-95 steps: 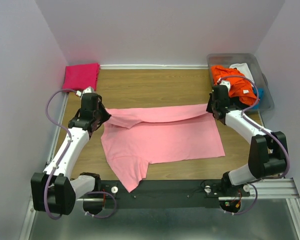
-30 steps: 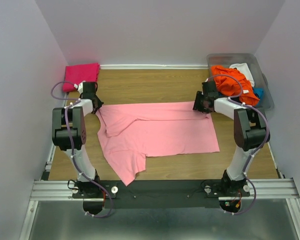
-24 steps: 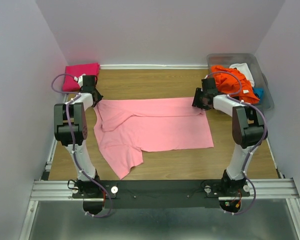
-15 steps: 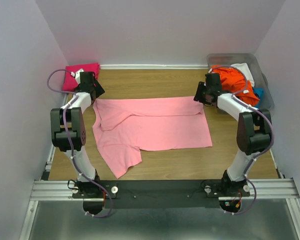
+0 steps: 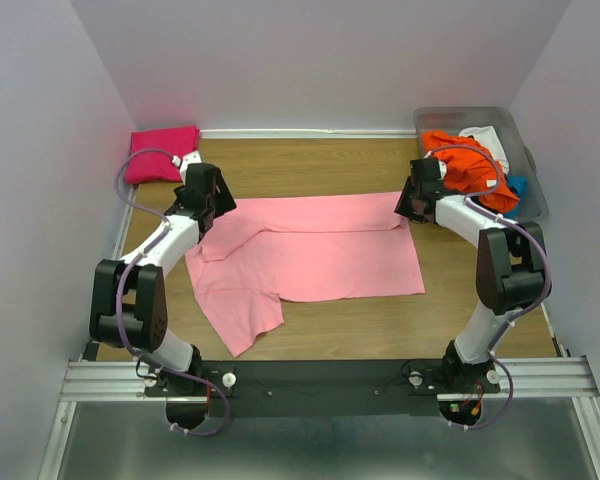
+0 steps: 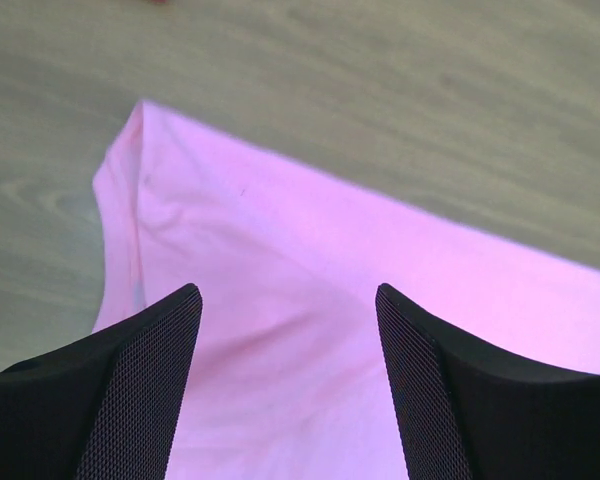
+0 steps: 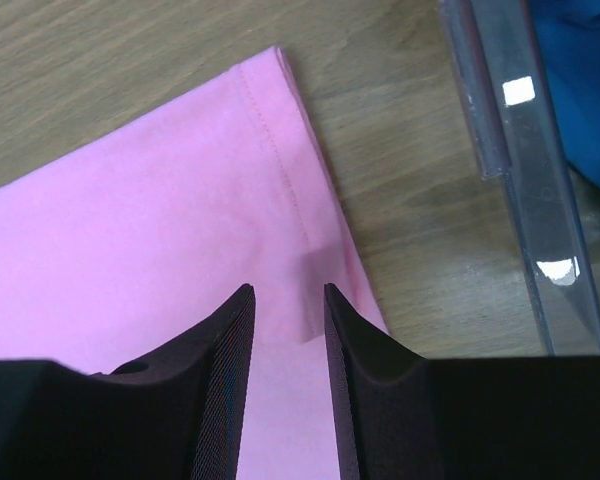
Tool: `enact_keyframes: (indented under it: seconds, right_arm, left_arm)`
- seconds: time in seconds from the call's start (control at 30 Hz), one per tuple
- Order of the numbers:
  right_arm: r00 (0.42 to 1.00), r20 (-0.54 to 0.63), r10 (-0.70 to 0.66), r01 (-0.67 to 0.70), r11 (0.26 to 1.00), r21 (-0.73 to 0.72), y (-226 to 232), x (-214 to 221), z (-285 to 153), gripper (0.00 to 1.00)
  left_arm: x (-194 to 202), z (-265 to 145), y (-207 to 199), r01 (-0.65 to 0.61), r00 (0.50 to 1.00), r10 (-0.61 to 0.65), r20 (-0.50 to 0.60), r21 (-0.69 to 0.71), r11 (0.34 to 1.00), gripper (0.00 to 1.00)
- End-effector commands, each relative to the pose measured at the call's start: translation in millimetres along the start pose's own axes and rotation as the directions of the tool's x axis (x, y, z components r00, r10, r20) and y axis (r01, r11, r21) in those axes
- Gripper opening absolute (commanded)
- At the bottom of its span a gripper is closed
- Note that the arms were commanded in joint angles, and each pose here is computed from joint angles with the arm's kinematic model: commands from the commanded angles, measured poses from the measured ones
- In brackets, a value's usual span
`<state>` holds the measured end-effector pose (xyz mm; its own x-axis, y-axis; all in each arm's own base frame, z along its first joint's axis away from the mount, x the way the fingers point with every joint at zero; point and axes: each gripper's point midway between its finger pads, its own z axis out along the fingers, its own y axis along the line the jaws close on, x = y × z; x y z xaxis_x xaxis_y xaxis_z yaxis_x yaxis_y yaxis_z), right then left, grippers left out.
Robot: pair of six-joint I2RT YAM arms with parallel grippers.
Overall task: Fold and stack the t-shirts
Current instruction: Fold the tshirt
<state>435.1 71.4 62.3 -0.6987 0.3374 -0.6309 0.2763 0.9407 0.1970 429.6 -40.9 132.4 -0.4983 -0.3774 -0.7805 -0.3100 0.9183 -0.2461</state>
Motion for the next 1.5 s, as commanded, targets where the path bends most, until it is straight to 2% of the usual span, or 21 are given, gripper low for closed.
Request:
enact_keyframes:
  seconds: [0.0, 0.3, 0.63, 0.73, 0.83, 1.2, 1.27, 1.4, 1.47]
  right_arm:
    - [0.999, -0.014, 0.033, -0.032, 0.995, 0.090, -19, 13, 10, 0.41]
    - [0.998, -0.061, 0.025, -0.016, 0.990, 0.139, -32, 34, 23, 0.38]
    - [0.996, -0.083, 0.010, 0.001, 0.992, 0.124, -29, 38, 30, 0.38]
    - [0.999, -0.053, -0.005, 0.011, 0.992, 0.126, -30, 28, 21, 0.25]
    - [0.999, -0.038, -0.026, 0.031, 0.990, 0.139, -33, 21, 13, 0.19]
    - [0.995, -0.039, -0.096, 0.103, 0.972, 0.211, -47, 8, -13, 0.22]
    - [0.994, -0.046, -0.102, 0.110, 0.970, 0.216, -50, 9, -18, 0.25]
    - [0.993, -0.063, -0.104, 0.117, 0.956, 0.268, -61, 12, -27, 0.38]
    - [0.993, -0.059, -0.105, 0.117, 0.960, 0.253, -57, 10, -31, 0.39]
  left_arm:
    - [37, 2, 28, -0.020, 0.997, 0.014, -0.082, -0.068, 0.998, 0.76]
    - [50, 1, 37, -0.054, 0.994, 0.045, -0.101, -0.084, 0.995, 0.75]
    - [58, -1, 44, -0.064, 0.994, 0.056, -0.092, -0.089, 0.994, 0.75]
    - [59, 0, 45, -0.068, 0.994, 0.059, -0.092, -0.093, 0.993, 0.75]
    - [59, -1, 45, -0.070, 0.994, 0.062, -0.088, -0.097, 0.993, 0.75]
    - [60, 1, 48, -0.078, 0.994, 0.068, -0.089, -0.108, 0.991, 0.75]
    - [62, 1, 49, -0.079, 0.993, 0.068, -0.097, -0.112, 0.991, 0.75]
    - [64, 2, 50, -0.078, 0.992, 0.066, -0.105, -0.117, 0.990, 0.75]
    - [62, 1, 51, -0.077, 0.993, 0.065, -0.102, -0.126, 0.989, 0.75]
